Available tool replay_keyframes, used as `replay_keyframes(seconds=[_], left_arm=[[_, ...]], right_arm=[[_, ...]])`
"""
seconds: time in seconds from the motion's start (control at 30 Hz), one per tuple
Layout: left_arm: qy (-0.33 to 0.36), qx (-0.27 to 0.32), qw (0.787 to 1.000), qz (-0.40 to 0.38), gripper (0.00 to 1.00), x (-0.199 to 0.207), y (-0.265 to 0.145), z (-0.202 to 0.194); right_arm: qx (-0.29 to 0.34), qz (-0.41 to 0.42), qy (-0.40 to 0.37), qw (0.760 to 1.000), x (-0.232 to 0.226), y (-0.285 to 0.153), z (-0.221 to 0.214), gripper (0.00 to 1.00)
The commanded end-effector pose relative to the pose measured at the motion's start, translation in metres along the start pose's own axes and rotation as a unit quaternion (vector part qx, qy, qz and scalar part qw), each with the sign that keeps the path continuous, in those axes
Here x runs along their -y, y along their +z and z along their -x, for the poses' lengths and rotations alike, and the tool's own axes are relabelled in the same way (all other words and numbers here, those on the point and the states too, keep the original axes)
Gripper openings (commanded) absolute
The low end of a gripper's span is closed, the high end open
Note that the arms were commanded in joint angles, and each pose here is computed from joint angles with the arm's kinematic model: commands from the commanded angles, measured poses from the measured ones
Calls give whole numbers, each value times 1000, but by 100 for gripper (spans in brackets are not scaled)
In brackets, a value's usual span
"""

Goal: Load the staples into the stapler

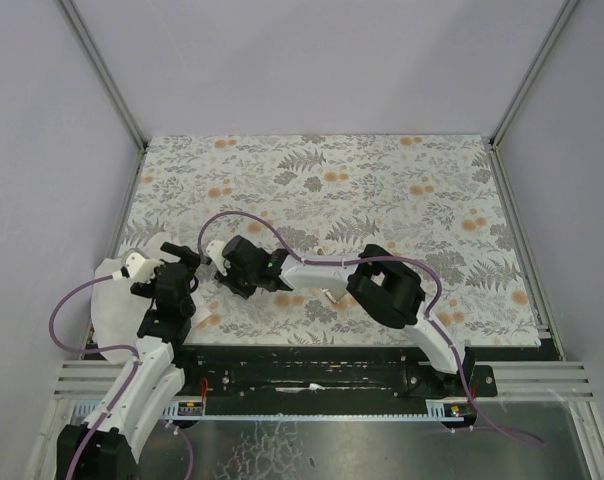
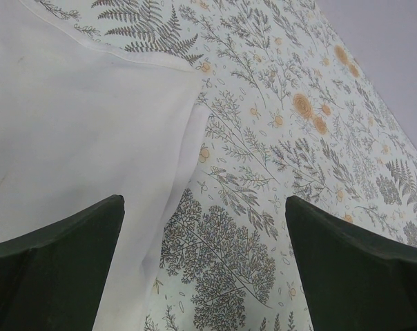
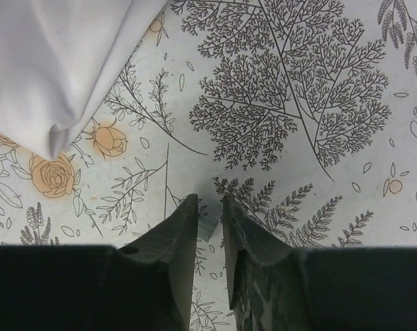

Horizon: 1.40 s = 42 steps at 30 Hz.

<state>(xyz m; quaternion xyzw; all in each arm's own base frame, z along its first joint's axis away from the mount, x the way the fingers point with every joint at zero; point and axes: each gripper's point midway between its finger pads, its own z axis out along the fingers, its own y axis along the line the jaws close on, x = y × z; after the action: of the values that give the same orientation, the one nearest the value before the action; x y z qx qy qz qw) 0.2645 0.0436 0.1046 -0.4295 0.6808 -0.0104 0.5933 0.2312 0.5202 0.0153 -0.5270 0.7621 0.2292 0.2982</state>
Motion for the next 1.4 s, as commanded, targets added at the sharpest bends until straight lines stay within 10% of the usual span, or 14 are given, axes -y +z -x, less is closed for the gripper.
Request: replay_keyframes(seconds=[0.0, 0.77, 1.37], left_arm=[[-13, 21, 1000, 6, 100, 4, 1, 14], [-11, 16, 1000, 2, 100, 5, 2, 12], [-9, 10, 1000, 0, 100, 7, 2, 9]], right_arm=[[3, -3, -18, 1000, -10, -13, 2, 27], [-7, -81, 136, 987, 1, -31, 12, 50], [-24, -111, 127, 985, 1, -7, -1, 38]])
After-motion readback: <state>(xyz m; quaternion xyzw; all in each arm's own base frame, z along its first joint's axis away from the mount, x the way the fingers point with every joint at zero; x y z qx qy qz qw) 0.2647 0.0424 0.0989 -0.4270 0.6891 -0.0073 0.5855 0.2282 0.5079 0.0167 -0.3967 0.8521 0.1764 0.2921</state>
